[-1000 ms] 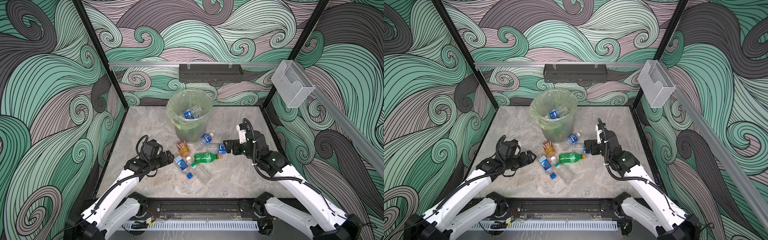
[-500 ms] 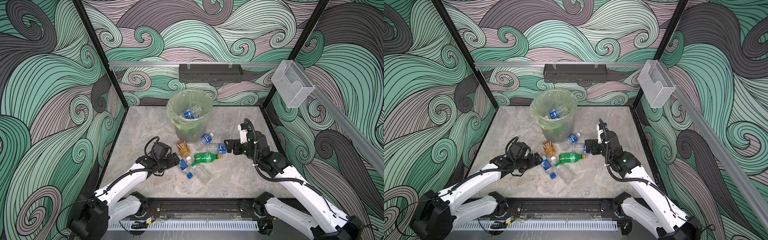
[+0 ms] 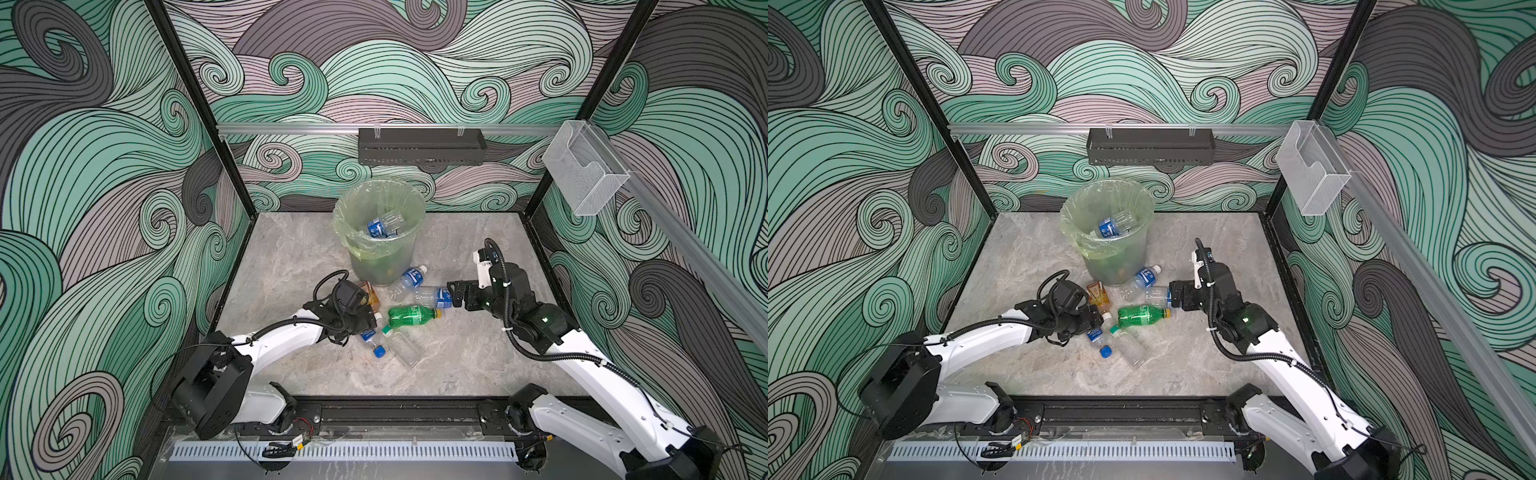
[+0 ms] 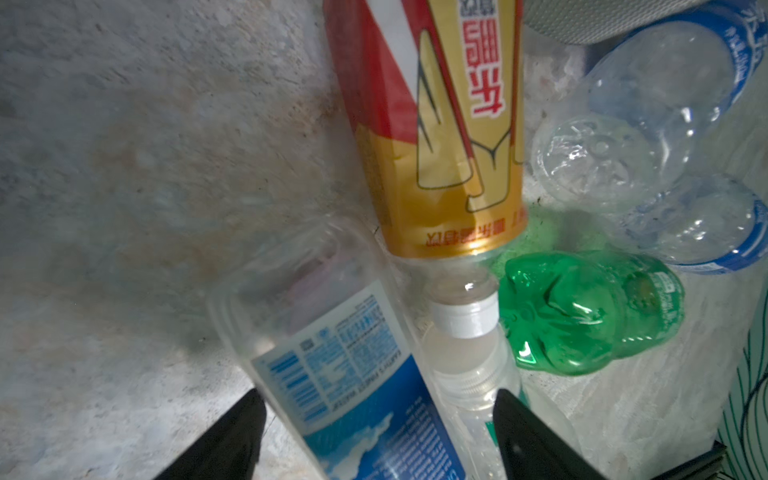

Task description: Throw the plastic bottles in the bin

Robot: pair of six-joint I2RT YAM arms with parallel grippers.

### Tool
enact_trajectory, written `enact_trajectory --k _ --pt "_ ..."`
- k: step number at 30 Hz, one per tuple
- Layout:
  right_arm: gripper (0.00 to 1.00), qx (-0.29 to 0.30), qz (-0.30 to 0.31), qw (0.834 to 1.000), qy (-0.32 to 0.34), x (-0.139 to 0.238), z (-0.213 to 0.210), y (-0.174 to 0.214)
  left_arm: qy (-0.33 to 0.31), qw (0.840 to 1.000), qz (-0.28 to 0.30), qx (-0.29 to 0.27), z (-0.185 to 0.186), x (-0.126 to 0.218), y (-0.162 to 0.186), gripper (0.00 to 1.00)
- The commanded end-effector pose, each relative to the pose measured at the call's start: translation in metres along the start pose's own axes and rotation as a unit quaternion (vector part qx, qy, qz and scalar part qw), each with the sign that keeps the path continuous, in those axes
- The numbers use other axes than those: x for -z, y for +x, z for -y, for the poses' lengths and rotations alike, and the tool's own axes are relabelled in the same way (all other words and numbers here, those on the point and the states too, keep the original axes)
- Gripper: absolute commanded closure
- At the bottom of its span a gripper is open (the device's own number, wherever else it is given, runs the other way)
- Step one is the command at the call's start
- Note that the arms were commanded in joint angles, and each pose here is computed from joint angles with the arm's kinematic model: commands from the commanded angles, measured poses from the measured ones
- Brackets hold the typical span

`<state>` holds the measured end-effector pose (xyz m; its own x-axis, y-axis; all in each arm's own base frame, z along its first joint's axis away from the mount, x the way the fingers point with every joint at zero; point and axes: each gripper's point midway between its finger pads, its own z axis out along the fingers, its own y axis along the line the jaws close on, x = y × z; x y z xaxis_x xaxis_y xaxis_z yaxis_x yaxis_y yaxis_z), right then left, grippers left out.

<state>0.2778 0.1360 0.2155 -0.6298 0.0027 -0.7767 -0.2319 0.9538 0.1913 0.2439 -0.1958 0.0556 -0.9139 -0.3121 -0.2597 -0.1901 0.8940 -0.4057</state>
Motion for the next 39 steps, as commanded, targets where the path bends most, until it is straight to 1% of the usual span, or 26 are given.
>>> enact_trajectory --k 1,7,16,24,29,31,33,35,39 --pt "0.04 -0.006 0.003 1.000 0.011 0.001 0.006 0.002 -0.013 1.000 0.013 0.006 0.000 0.001 -0.005 0.22" --pt "0.04 -0.007 0.002 1.000 0.014 0.000 0.007 0.003 -0.051 0.999 0.008 -0.008 -0.018 0.000 0.000 0.23" --pt "0.04 -0.014 -0.002 1.000 0.009 -0.004 0.004 0.004 -0.092 0.995 0.003 -0.030 -0.033 0.005 0.002 0.25" --pt "0.04 -0.016 -0.004 1.000 0.012 -0.005 0.006 0.006 -0.094 0.995 -0.010 -0.041 -0.034 0.002 0.007 0.30" --pt "0.04 -0.017 -0.003 1.000 0.013 -0.005 0.006 0.006 -0.091 0.994 -0.021 -0.049 -0.029 -0.003 0.009 0.30" --pt "0.04 -0.016 -0.003 1.000 0.013 -0.005 0.006 0.006 -0.097 0.993 -0.028 -0.054 -0.029 -0.006 0.012 0.33" --pt "0.04 -0.015 -0.004 1.000 0.015 -0.005 0.007 0.007 -0.103 0.992 -0.032 -0.059 -0.029 -0.008 0.013 0.44" --pt "0.04 -0.015 -0.005 1.000 0.016 -0.005 0.008 0.008 -0.108 0.992 -0.031 -0.062 -0.030 -0.007 0.012 0.51" --pt "0.04 -0.015 -0.006 1.000 0.018 -0.005 0.008 0.009 -0.115 0.990 -0.023 -0.075 -0.032 0.000 0.009 0.51"
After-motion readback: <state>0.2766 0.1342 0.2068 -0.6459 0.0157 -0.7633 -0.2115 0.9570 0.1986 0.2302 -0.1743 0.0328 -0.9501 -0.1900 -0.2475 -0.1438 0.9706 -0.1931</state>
